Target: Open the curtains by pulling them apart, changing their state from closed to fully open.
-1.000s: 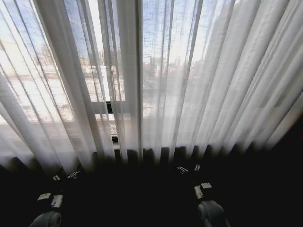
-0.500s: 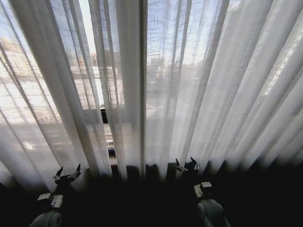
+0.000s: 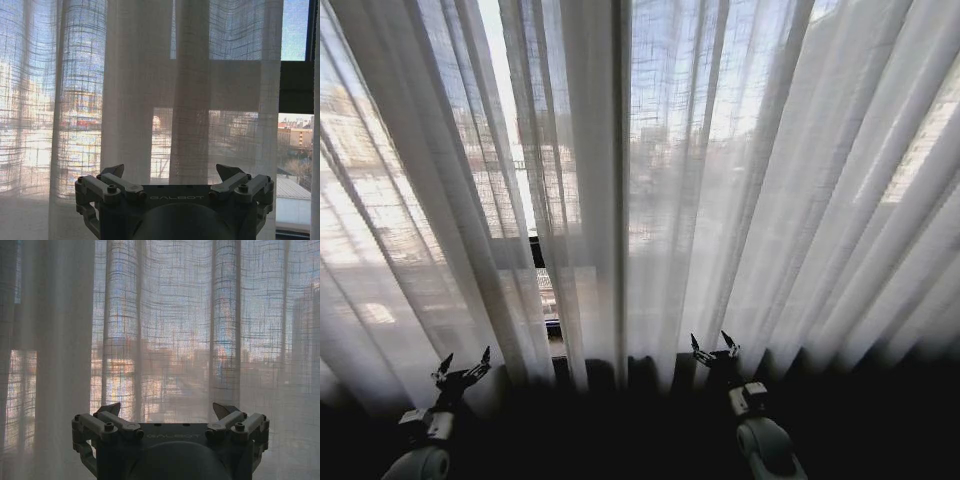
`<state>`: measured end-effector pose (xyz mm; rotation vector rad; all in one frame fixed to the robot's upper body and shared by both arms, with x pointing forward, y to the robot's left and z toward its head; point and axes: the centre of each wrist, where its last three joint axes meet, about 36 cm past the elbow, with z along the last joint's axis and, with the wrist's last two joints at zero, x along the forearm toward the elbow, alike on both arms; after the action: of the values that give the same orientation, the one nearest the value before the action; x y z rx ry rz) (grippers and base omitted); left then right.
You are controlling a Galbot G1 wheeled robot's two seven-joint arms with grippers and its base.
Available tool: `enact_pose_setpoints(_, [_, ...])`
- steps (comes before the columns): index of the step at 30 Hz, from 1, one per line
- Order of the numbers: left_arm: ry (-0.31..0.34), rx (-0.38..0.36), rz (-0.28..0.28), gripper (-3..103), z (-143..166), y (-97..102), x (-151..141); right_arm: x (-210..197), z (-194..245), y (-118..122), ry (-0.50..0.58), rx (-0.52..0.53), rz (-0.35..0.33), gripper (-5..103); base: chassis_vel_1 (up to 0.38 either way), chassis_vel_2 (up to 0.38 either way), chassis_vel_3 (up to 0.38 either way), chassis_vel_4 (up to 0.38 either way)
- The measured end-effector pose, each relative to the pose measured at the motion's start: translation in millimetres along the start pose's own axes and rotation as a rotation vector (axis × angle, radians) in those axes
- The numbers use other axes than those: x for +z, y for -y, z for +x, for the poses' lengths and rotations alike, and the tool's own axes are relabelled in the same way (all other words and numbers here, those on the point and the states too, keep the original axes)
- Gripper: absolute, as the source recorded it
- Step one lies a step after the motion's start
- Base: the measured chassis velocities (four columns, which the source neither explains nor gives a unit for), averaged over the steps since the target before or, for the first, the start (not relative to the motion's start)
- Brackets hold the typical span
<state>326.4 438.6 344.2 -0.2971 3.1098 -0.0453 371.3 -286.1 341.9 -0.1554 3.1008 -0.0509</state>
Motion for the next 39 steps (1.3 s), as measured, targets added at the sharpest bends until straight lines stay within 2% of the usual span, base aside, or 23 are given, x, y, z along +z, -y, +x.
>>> enact_pose_setpoints(7, [0.000,0.000,0.000,100,0,0.0,0,2,-6,-3,0.020,0.028,-0.004,100,-0.123,0.133,0.118,-0.112])
enact_pose_setpoints(16, [0.001,0.000,0.000,100,0,0.1,0,1,-17,-12,0.013,0.045,0.029,100,-0.069,0.067,0.077,-0.075])
enact_pose_setpoints(19, [0.000,0.000,0.000,100,0,0.0,0,1,-40,-19,0.029,0.067,0.059,100,0.000,0.000,0.000,0.000])
enact_pose_setpoints(31, [0.000,0.000,0.000,100,0,0.0,0,1,-86,-45,0.040,0.020,0.056,100,0.000,0.000,0.000,0.000])
enact_pose_setpoints(35, [0.000,-0.001,0.000,100,0,0.0,0,2,-81,-38,0.039,0.031,0.060,100,0.000,0.000,0.000,0.000])
enact_pose_setpoints(39, [0.000,0.000,0.000,100,0,0.0,0,3,-47,-22,0.029,0.032,0.073,100,0.000,0.000,0.000,0.000])
